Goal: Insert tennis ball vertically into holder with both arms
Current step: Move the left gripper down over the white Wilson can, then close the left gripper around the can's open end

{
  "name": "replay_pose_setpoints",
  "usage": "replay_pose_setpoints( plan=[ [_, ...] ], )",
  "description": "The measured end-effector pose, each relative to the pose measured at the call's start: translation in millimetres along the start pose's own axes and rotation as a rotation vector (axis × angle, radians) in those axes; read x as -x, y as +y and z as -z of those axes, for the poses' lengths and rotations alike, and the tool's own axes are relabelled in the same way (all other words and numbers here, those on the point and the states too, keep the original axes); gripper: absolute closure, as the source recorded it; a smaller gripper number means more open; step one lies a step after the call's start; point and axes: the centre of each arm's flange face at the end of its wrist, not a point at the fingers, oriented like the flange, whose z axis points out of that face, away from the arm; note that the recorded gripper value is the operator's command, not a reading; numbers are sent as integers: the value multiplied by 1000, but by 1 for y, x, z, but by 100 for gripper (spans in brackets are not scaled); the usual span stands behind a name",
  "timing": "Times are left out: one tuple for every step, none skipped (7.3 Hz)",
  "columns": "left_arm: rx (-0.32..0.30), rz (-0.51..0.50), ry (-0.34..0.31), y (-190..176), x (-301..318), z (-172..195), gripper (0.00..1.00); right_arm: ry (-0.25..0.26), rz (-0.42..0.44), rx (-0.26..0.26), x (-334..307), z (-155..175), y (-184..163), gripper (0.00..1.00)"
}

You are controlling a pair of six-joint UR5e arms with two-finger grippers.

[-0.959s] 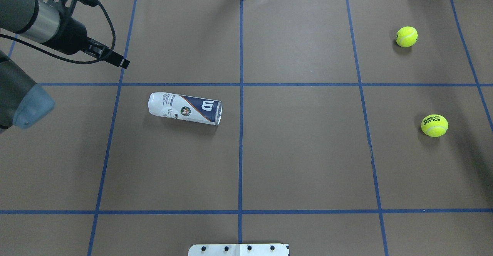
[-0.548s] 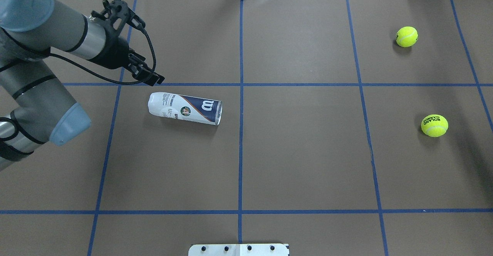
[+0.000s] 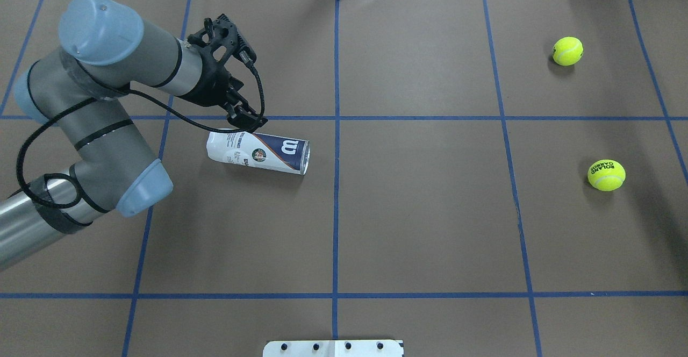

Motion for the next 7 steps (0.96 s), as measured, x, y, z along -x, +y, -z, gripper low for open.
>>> replay_pose_setpoints(
  plan=[
    [-13,-31,-16,-9,-14,-7,1,-2,0,0,0,0,0,1],
    [-7,-96,-20,-15,-22,-12,1,-2,-1,1,-1,-1,1,1],
    [20,-183,-17,-19,-30,-18,1,-2,-1,1,-1,-1,3,1],
    [59,-262,-6,-27,-42,-23,1,-2,-3,3,-2,-2,5,1],
    [109,-324,7,-36,-55,-29,1,-2,-5,6,-3,-3,7,1],
    [168,-380,22,-41,-67,-37,1,-3,-7,8,-5,-4,9,1],
    [227,-434,37,-46,-78,-44,2,-2,-9,10,-6,-5,11,1]
  ],
)
